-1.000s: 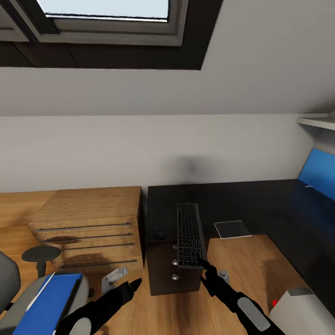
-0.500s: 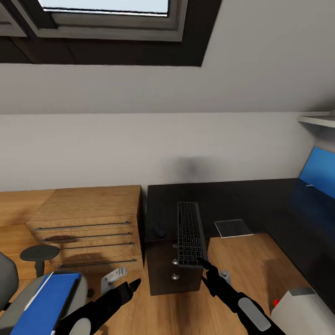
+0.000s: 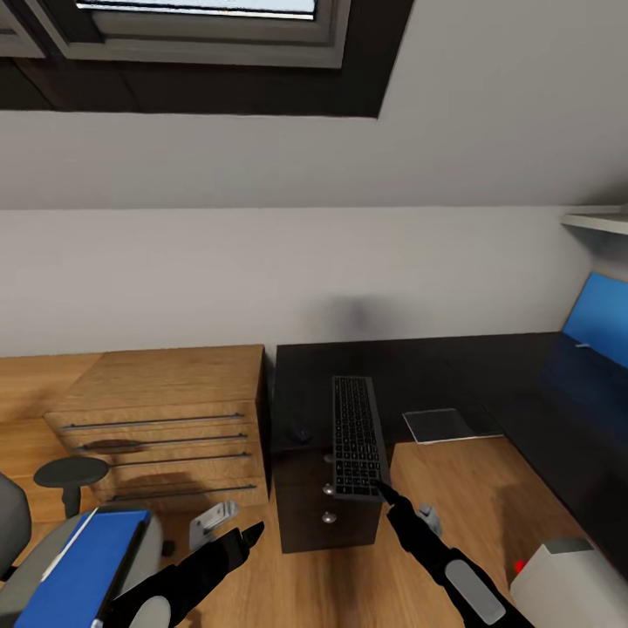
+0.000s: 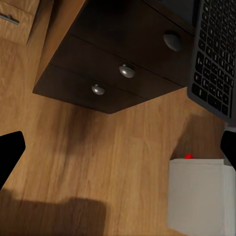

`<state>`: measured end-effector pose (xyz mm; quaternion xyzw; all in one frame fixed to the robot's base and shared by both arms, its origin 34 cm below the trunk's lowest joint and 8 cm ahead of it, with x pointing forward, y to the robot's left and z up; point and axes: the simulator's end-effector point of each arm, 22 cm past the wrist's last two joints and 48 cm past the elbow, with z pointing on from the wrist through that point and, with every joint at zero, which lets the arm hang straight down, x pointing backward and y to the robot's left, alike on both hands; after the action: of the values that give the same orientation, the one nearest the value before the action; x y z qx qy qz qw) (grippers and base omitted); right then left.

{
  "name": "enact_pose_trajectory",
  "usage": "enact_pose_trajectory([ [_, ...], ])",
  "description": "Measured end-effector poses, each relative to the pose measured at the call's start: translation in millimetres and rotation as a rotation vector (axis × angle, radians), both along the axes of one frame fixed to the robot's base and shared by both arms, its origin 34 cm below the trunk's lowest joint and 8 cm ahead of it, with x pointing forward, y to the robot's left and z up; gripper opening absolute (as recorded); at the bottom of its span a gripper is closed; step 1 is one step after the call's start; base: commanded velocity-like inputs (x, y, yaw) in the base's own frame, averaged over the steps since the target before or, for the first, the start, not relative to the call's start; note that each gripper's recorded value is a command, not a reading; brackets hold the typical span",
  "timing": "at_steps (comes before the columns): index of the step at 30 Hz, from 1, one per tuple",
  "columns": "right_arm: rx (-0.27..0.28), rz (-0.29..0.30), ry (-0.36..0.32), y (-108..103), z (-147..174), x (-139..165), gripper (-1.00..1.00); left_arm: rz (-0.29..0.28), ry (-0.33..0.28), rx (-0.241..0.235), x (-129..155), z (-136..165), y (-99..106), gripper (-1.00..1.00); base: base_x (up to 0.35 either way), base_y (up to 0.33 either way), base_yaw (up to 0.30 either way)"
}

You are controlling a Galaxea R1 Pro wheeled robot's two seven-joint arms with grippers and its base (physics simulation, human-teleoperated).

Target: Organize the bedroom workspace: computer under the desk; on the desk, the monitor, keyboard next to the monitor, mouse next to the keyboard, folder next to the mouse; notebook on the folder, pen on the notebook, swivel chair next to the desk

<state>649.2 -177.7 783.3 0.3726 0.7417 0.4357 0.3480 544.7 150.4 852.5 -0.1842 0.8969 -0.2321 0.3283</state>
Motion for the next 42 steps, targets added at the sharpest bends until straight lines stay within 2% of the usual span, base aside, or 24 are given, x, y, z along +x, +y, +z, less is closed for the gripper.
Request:
enact_pose_trajectory([
  [3,0.026,0.011,-0.045,1.5,2.2,-1.2,1.00,0.000,0.000,0.000,0.6,-3.6,0.0,1.00,0.000,0.000,0.000],
  [7,0.121,0.021,-0.134,1.1,0.3,-20.0,1.00,0.000,0.000,0.000,1.4,-8.5,0.0,1.00,0.000,0.000,0.000],
  [8,0.175,0.024,-0.198,-0.2,7.9,-28.9,1.00,0.001,-0.001,0.000,1.7,-9.7,0.4,1.00,0.000,0.000,0.000],
  [13,0.210,0.027,-0.249,-0.5,11.9,-31.4,1.00,0.002,-0.001,0.000,2.8,-15.9,0.9,1.00,0.000,0.000,0.000],
  [21,0.217,0.028,-0.265,-1.2,4.5,-31.2,1.00,0.001,-0.002,-0.001,3.9,-26.3,0.6,1.00,0.000,0.000,0.000],
  [28,0.192,0.019,-0.279,-3.6,-5.0,-29.0,1.00,0.001,-0.002,-0.001,4.7,-35.8,0.5,1.00,0.000,0.000,0.000],
  [42,0.191,0.019,-0.280,-3.7,-25.0,-27.7,1.00,0.002,-0.003,0.000,6.2,-55.6,1.4,1.00,0.000,0.000,0.000],
])
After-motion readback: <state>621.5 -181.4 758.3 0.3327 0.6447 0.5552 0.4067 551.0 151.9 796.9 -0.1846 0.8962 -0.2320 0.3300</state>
